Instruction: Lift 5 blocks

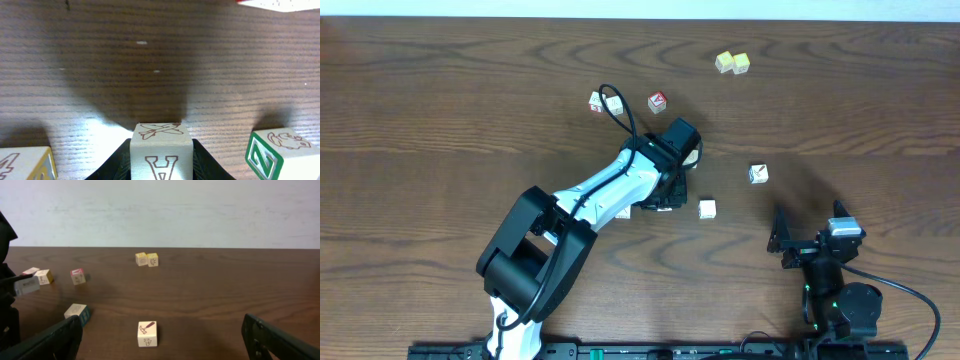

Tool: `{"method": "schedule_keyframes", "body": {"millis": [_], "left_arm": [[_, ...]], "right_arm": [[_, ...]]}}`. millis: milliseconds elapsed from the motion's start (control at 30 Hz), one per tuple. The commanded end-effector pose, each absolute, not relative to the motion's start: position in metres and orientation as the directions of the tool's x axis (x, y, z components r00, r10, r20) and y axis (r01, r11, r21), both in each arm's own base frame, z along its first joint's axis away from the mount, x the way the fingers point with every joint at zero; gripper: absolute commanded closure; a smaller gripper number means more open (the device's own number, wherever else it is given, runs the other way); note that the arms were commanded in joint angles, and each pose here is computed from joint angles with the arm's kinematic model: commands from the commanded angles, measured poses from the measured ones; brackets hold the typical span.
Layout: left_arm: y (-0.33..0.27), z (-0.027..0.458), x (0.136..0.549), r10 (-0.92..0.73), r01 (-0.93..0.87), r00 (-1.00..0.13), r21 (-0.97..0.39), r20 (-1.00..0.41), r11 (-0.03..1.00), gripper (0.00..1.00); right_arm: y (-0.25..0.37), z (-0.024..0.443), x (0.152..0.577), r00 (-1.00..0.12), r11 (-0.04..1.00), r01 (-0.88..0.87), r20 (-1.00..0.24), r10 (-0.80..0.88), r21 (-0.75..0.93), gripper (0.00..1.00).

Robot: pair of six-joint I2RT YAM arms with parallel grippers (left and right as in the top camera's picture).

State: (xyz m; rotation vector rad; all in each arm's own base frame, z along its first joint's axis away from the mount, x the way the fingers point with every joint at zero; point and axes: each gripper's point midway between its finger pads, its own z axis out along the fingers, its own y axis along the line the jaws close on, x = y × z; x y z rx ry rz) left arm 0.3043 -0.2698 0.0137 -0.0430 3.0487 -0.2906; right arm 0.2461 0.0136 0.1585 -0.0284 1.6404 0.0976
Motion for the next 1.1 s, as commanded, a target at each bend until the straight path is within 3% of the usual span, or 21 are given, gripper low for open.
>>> {"method": "schedule_keyframes", "body": {"millis": [0,167,367,667,833,1067], "left_arm": [[-0.264,0.018,0.306,-0.054,-0.035,-0.993,-0.17,-0.106,0.985,0.7],[-0.26,0.018,0.309,-0.053,-0.034,-0.991,-0.151,-0.123,0.988,0.68],[-0.261,0.018,0.31,-0.055,-0.035,-0.99,-0.156,-0.127,0.987,0.55],[-0.268,0.028,0.317,-0.06,-0.033,-0.989,-0.19,-0.138,0.981,0.55],[-0.262,0.056,0.336,-0.105,-0.062,-0.978,-0.232,-0.182,0.971,0.53],[-0.217,0.116,0.359,-0.217,-0.135,-0.94,-0.296,-0.264,0.945,0.37]], "right_arm": [[0.013,0.158,0.246,-0.073,0.996,-0.073,-0.996,0.047,0.053,0.01],[0.013,0.158,0.246,-0.073,0.996,-0.073,-0.996,0.048,0.053,0.01],[0.013,0.158,0.246,-0.073,0.996,-0.073,-0.996,0.047,0.053,0.01],[0.013,0.158,0.246,-0.073,0.996,-0.073,-0.996,0.048,0.053,0.01],[0.013,0.158,0.246,-0.073,0.996,-0.073,-0.996,0.047,0.053,0.01],[0.013,0.158,0.246,-0.073,0.996,-0.073,-0.996,0.047,0.053,0.01]]}}
